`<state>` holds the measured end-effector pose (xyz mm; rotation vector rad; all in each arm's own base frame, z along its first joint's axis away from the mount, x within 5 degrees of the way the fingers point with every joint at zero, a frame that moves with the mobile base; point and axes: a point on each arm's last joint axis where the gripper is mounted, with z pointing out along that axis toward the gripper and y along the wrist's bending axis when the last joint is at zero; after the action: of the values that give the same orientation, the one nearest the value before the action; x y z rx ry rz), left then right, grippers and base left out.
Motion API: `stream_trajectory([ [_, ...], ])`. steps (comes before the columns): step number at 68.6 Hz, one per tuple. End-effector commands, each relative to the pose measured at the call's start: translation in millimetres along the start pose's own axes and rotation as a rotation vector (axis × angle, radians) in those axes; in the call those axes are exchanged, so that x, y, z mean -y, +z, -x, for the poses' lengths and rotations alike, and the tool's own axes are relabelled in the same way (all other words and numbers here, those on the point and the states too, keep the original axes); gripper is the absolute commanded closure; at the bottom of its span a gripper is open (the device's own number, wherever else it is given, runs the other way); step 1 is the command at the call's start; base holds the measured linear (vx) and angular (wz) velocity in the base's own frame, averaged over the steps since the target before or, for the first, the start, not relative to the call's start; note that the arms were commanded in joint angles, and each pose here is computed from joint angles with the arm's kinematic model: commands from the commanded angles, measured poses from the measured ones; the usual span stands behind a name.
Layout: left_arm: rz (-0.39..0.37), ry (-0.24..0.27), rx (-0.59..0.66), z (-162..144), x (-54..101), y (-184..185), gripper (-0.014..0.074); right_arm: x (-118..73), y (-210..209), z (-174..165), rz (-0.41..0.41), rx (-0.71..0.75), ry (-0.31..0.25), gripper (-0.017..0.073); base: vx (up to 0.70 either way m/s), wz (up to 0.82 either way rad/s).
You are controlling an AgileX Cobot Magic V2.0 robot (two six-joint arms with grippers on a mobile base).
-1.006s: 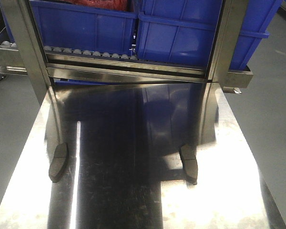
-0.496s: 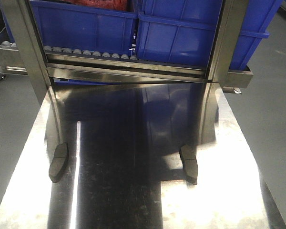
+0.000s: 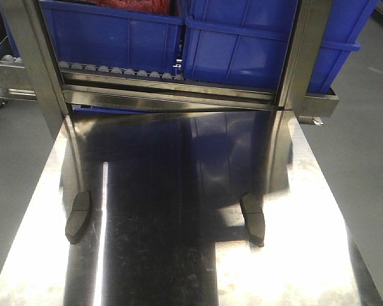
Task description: Move and align brake pads A on conveyor
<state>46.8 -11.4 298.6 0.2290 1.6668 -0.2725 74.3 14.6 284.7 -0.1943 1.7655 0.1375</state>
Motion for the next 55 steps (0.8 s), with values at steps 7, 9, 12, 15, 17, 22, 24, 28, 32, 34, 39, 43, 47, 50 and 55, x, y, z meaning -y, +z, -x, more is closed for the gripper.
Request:
stream_trajectory([
  [7,-0.030,-0.019,0.090,15,2.8,-1,0.0508,-0.3,-1,14,0.004,0.086,-0.017,0.0568,0.00,0.00],
  [9,-0.032,-0.023,0.089,15,2.9,-1,0.0470,-0.3,-1,14,0.004,0.086,-0.017,0.0568,0.00,0.00],
  [12,-0.033,-0.026,0.089,15,3.0,-1,0.0384,-0.3,-1,14,0.004,0.086,-0.017,0.0568,0.00,0.00],
  [15,-0.032,-0.026,0.087,15,3.0,-1,0.0277,-0.3,-1,14,0.004,0.086,-0.017,0.0568,0.00,0.00],
  [17,-0.032,-0.027,0.084,14,3.0,-1,0.0191,-0.3,-1,14,0.004,0.086,-0.017,0.0568,0.00,0.00],
  [22,-0.032,-0.028,0.080,14,2.9,-1,0.0003,-0.3,-1,14,0.004,0.086,-0.017,0.0568,0.00,0.00],
  [24,-0.032,-0.028,0.080,14,2.9,-1,-0.0056,-0.3,-1,14,0.004,0.086,-0.017,0.0568,0.00,0.00],
  [28,-0.033,-0.028,0.084,14,3.0,-1,-0.0143,-0.3,-1,14,0.004,0.086,-0.017,0.0568,0.00,0.00],
  [32,-0.038,-0.040,0.098,16,3.4,-1,-0.0140,-0.3,-1,14,0.004,0.086,-0.017,0.0568,0.00,0.00],
  [34,-0.043,-0.055,0.100,16,3.8,-2,-0.0137,-0.3,-1,14,0.004,0.086,-0.017,0.0568,0.00,0.00],
  [39,-0.044,-0.090,0.068,16,4.4,3,-0.0119,-0.3,-1,14,0.004,0.086,-0.017,0.0568,0.00,0.00],
  [43,-0.038,-0.112,0.007,13,5.1,13,-0.0101,-0.4,-1,14,0.004,0.088,-0.017,0.0568,0.00,0.00],
  [47,-0.029,-0.114,-0.068,9,6.3,28,-0.0085,-0.4,-1,14,0.004,0.088,-0.017,0.0568,0.00,0.00],
  [50,-0.021,-0.125,-0.134,5,7.3,41,-0.0076,-0.4,-1,14,0.004,0.088,-0.017,0.0568,0.00,0.00],
  [55,-0.003,-0.172,-0.239,-1,9.1,63,-0.0071,-0.4,-1,14,0.004,0.088,-0.017,0.0568,0.00,0.00],
])
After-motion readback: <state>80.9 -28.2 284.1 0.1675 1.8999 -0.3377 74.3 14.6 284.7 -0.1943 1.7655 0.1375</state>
